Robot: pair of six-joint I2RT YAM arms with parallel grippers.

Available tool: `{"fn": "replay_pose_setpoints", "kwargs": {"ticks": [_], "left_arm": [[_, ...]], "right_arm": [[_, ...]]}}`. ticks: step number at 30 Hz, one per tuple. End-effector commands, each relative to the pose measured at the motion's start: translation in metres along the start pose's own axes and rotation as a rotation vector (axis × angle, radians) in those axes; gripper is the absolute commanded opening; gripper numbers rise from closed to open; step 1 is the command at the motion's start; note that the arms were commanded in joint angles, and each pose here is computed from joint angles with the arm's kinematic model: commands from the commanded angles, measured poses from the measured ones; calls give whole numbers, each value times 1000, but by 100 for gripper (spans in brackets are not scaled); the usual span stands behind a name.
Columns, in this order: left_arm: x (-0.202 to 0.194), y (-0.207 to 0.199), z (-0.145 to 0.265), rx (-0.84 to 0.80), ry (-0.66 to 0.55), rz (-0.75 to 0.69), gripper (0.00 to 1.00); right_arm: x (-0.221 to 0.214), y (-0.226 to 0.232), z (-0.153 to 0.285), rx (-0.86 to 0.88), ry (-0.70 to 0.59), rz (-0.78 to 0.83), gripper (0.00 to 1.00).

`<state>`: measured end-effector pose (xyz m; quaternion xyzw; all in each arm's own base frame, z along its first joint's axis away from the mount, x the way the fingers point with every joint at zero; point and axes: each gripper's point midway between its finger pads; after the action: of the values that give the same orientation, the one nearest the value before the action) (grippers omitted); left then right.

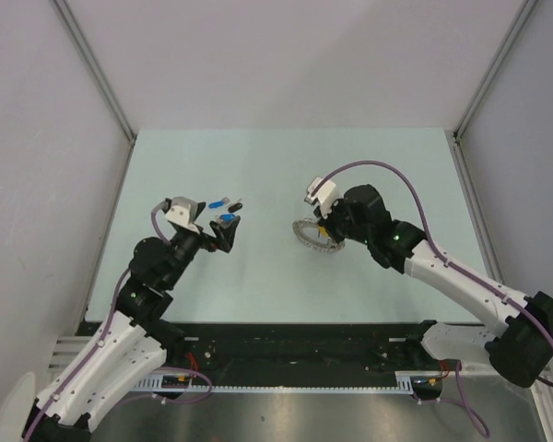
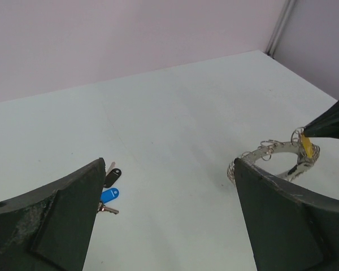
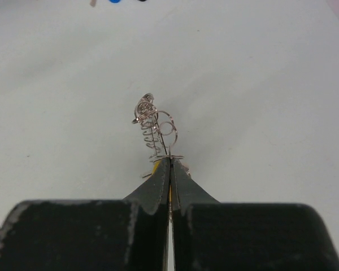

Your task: Put the keys on the keyring

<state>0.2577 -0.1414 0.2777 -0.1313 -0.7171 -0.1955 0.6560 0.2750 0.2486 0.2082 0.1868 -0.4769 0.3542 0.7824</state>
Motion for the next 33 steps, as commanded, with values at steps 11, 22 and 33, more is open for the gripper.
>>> {"fn": "replay_pose_setpoints", "kwargs": {"ticks": [11, 22, 33], "left_arm": [[3, 23, 12, 105, 11, -13, 100], [4, 25, 12, 114, 12, -19, 100], [2, 26, 13, 118, 16, -21, 100]], "right_arm": [[36, -25, -45, -121, -76, 110, 0], [-36, 76, -75, 101, 131, 147, 0], [-85, 111, -65, 216, 219, 49, 8]]}}
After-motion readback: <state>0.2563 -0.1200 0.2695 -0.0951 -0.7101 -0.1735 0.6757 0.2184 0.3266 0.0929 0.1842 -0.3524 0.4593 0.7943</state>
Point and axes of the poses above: each gripper's point midway between its finger pads, its own z axis back along the fingers, its own y axis along the line the jaws close on, x = y × z, and after that the axes turned 11 degrees about -z, right-handed
